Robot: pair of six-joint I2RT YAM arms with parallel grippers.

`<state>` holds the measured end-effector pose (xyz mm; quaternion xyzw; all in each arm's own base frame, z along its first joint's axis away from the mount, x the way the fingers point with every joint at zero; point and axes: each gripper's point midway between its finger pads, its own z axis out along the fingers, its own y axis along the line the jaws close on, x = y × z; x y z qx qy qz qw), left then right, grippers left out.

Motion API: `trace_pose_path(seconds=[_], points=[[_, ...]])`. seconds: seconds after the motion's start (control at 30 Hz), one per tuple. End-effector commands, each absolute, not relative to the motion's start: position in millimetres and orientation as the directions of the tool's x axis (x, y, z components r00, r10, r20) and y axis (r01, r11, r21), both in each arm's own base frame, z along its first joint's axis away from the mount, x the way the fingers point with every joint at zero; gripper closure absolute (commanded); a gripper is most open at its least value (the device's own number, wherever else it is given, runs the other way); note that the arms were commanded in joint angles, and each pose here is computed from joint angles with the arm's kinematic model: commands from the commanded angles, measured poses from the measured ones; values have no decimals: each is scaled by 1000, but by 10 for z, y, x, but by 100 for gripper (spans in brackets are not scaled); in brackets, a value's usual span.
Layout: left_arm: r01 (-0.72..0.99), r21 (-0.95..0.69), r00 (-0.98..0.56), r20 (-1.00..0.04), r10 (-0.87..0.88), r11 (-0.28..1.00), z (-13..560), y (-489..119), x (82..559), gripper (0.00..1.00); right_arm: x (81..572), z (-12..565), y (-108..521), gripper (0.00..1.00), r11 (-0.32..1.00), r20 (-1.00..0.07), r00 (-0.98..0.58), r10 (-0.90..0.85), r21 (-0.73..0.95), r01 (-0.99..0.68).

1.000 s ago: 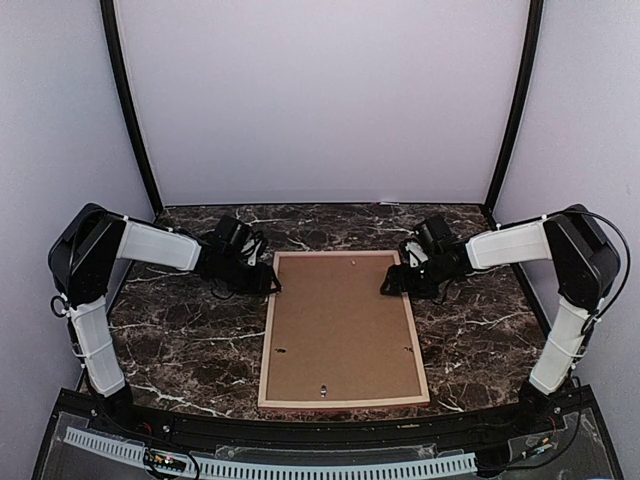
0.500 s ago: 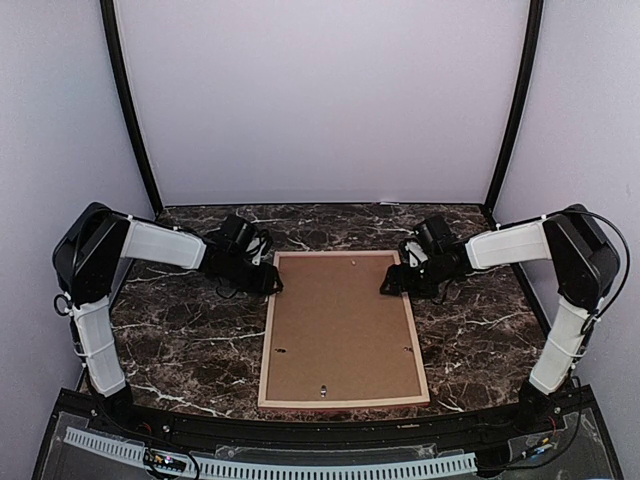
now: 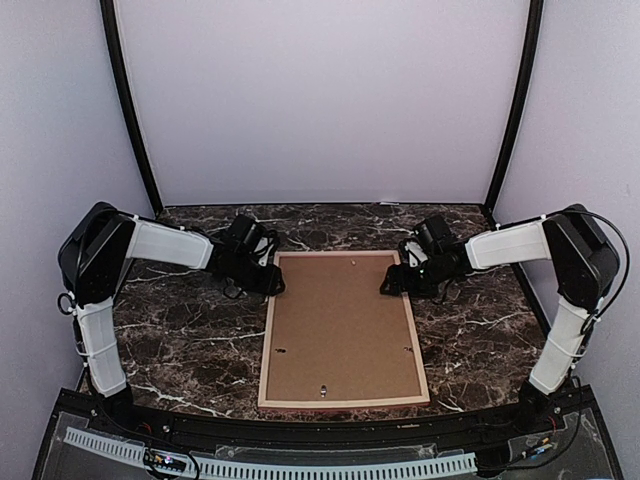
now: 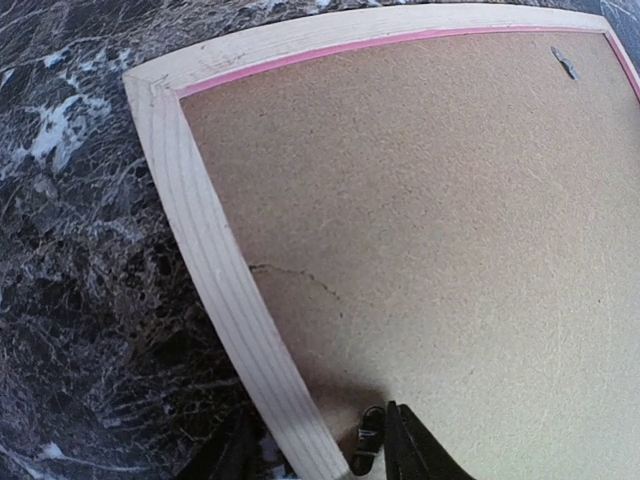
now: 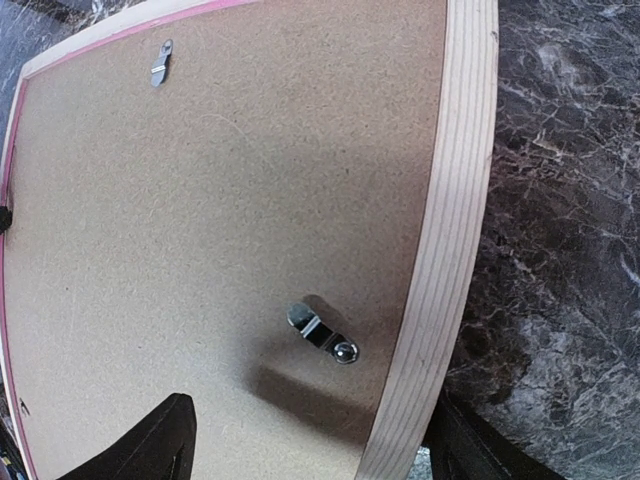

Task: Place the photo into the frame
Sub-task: Press the fastener onto the backboard.

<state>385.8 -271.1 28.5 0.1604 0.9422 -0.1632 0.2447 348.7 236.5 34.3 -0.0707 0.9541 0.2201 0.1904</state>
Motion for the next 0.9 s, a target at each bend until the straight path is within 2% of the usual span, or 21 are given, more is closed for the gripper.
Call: trace_pose_path(seconds=[0.0, 0.2, 0.7, 0.8, 0.87], points=[[380, -181, -844, -469, 260, 907, 146, -2632, 3785, 59, 3369, 98, 2318, 19, 902, -323, -944, -67, 385, -196], [385, -182, -845, -464, 266, 905, 135, -2639, 3773, 65, 3354, 73, 2316, 19, 901, -321, -945, -67, 387, -195], [398, -191, -850, -445, 282, 897, 123, -2640, 3712, 69, 3342, 53, 2302, 19, 903, -318, -946, -69, 383, -195], [399, -210, -850, -451, 273, 893, 156, -2672, 3712, 65, 3335, 53, 2300, 19, 903, -318, -945, -70, 382, -196], [396, -224, -849, -458, 263, 890, 197, -2690, 3714, 58, 3327, 56, 2292, 19, 904, -318, -946, -70, 380, -195]])
